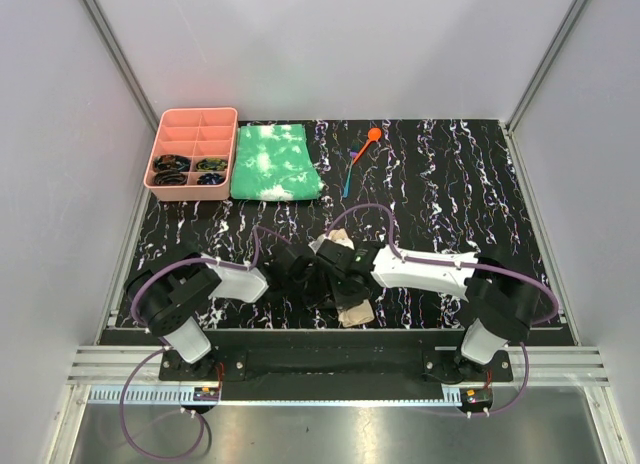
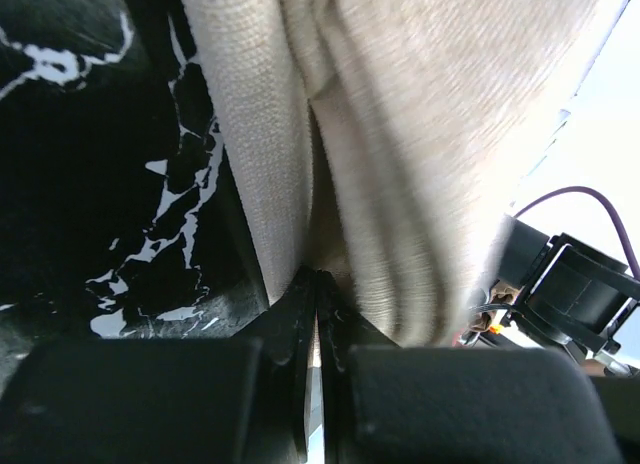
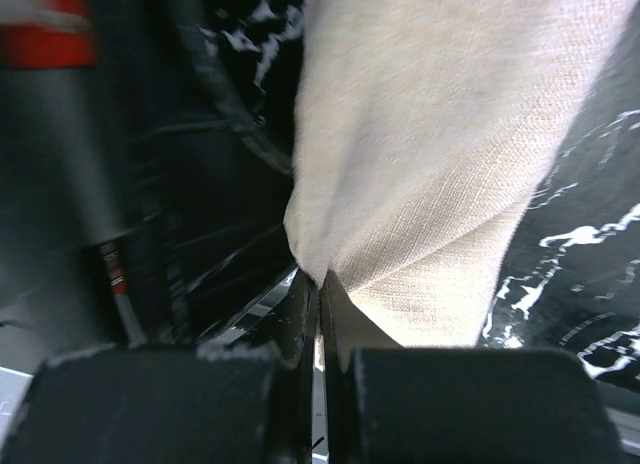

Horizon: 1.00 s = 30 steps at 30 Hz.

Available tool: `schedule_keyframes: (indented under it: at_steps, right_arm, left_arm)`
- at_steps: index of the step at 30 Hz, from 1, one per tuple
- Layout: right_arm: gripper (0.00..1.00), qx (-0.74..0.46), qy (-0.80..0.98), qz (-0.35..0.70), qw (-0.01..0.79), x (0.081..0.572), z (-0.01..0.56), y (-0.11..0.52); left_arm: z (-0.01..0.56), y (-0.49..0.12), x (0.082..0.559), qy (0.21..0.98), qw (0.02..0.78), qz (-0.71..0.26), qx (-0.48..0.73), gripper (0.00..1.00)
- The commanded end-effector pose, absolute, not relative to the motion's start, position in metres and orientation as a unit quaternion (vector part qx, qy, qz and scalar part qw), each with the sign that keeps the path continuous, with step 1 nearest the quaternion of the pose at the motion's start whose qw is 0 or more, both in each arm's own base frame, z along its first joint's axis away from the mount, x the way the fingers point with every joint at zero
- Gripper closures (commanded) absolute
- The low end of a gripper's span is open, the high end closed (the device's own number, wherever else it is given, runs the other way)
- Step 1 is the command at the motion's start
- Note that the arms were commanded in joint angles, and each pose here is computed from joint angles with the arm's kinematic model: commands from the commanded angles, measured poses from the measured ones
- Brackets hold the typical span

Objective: Fold the napkin into a case and place the utensils inside
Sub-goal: Smooth out the smaller rectangle-folded napkin at the center of the board.

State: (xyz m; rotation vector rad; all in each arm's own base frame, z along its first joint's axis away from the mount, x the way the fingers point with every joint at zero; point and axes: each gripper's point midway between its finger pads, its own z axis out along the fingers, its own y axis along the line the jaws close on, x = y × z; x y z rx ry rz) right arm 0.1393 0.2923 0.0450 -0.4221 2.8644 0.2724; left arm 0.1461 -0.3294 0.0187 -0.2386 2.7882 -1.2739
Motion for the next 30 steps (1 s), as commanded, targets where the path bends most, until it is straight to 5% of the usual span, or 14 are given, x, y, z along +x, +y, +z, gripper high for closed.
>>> schedule_keyframes:
  at_steps: [1,11,25,30]
  right_arm:
    - [1.0,-0.115,0.977,0.141,0.107,0.139,0.039,0.306]
    - [1.0,-0.105,0.978,0.143,0.113,0.142,0.04,0.285]
    - [1.0,-0.102,0.974,0.182,0.09,0.133,0.037,0.298]
    - [1.0,-0.093,0.978,0.171,0.075,0.128,0.016,0.288]
  left_arm:
    - [0.024,-0.333,0.145,0.907,0.046,-0.413,-0.064,0.96]
    - [0.037,-0.313,0.14,0.917,0.069,-0.389,-0.06,0.9]
    - [0.015,-0.319,0.149,0.923,0.065,-0.372,-0.071,0.96]
    - [0.037,-0.297,0.166,0.923,0.123,-0.358,-0.075,0.87]
